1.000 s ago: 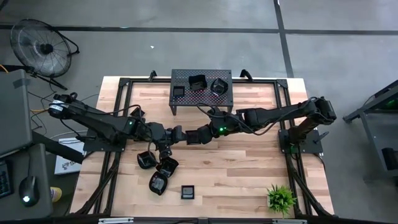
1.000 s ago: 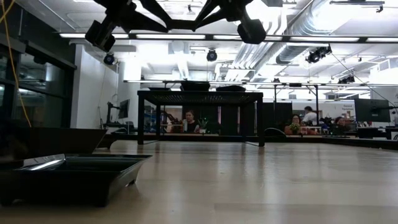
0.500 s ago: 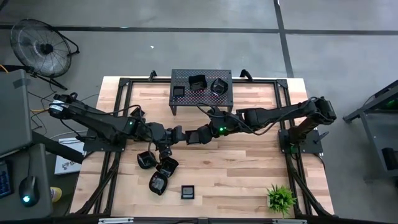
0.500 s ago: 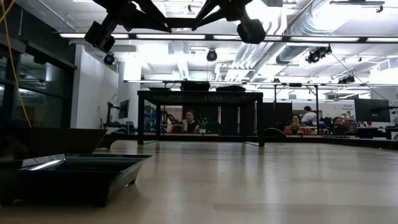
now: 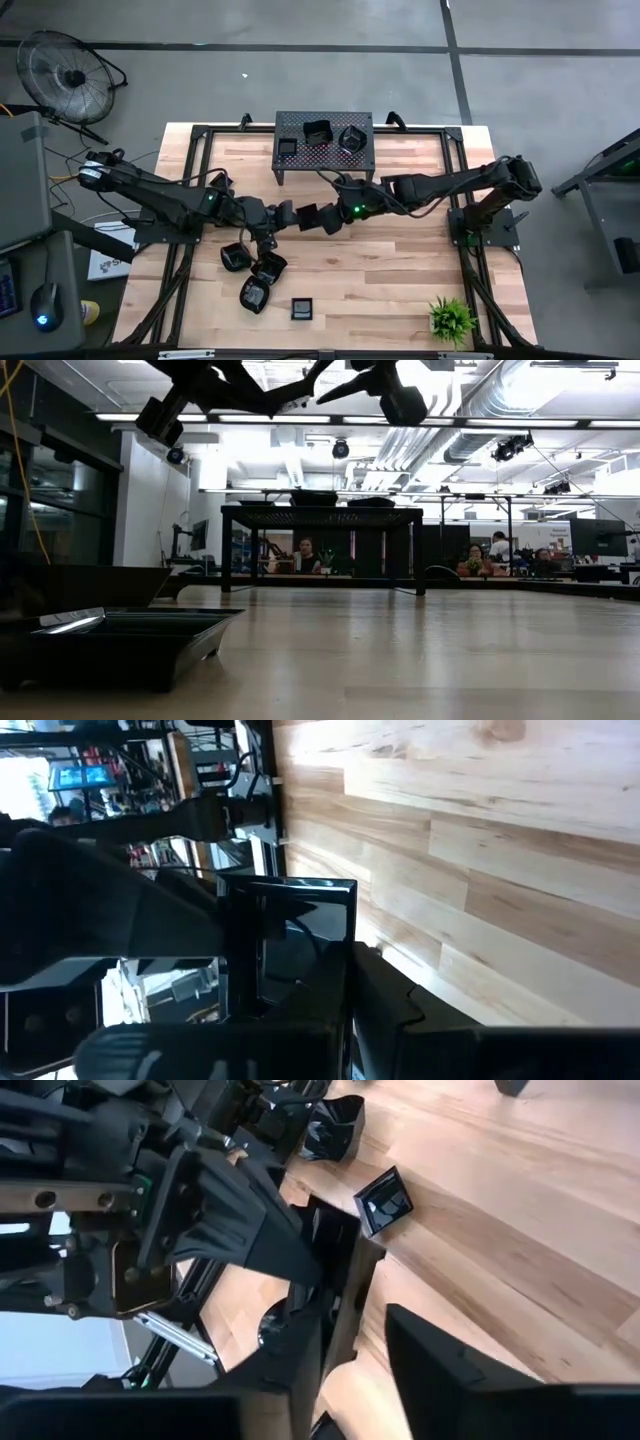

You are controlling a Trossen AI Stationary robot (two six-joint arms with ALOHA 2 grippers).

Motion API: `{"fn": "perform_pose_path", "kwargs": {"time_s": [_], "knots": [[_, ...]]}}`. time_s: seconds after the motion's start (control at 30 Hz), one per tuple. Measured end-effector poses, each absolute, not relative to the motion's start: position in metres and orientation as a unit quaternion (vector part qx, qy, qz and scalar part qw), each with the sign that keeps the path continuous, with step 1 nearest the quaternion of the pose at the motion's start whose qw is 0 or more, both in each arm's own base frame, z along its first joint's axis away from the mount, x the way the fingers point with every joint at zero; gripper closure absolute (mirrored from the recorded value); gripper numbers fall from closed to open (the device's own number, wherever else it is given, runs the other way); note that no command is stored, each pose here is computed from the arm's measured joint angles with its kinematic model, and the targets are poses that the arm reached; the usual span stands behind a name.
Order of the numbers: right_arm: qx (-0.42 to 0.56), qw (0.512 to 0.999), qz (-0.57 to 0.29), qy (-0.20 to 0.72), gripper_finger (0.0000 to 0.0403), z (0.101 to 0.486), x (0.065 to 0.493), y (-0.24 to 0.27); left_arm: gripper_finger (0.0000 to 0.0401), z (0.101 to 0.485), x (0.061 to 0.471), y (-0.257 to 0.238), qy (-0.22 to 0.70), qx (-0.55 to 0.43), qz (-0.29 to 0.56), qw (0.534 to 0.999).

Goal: Pick & Place Mini shaped plates
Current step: Stack the square plate on top of the square plate on the shelf

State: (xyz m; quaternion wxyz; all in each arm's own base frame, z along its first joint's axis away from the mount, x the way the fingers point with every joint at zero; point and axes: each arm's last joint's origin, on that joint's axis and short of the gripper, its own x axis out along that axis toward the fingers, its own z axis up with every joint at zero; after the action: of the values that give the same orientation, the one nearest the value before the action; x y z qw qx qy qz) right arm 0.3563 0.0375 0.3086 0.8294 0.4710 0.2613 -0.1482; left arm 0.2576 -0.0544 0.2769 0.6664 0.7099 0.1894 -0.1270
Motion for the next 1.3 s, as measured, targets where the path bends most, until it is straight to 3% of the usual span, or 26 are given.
{"fn": "perform_pose_path", "kwargs": {"time_s": [0.2,0.53,0.7,1.3], "knots": [[0.466,0.835,-0.143,0.255,0.0258,0.315,0.351,0.037,0.0392,0.276,0.257,-0.053,0.209,0.689,-0.110,0.685],[0.428,0.860,-0.176,0.213,0.0253,0.356,0.307,0.028,0.0392,0.282,0.243,-0.046,0.237,0.691,-0.103,0.675],[0.406,0.870,-0.198,0.198,0.0253,0.371,0.285,0.025,0.0392,0.289,0.235,-0.028,0.248,0.671,-0.096,0.692],[0.350,0.871,-0.197,0.284,0.0253,0.371,0.254,0.022,0.0391,0.295,0.221,0.056,0.304,0.605,-0.033,0.735]]}}
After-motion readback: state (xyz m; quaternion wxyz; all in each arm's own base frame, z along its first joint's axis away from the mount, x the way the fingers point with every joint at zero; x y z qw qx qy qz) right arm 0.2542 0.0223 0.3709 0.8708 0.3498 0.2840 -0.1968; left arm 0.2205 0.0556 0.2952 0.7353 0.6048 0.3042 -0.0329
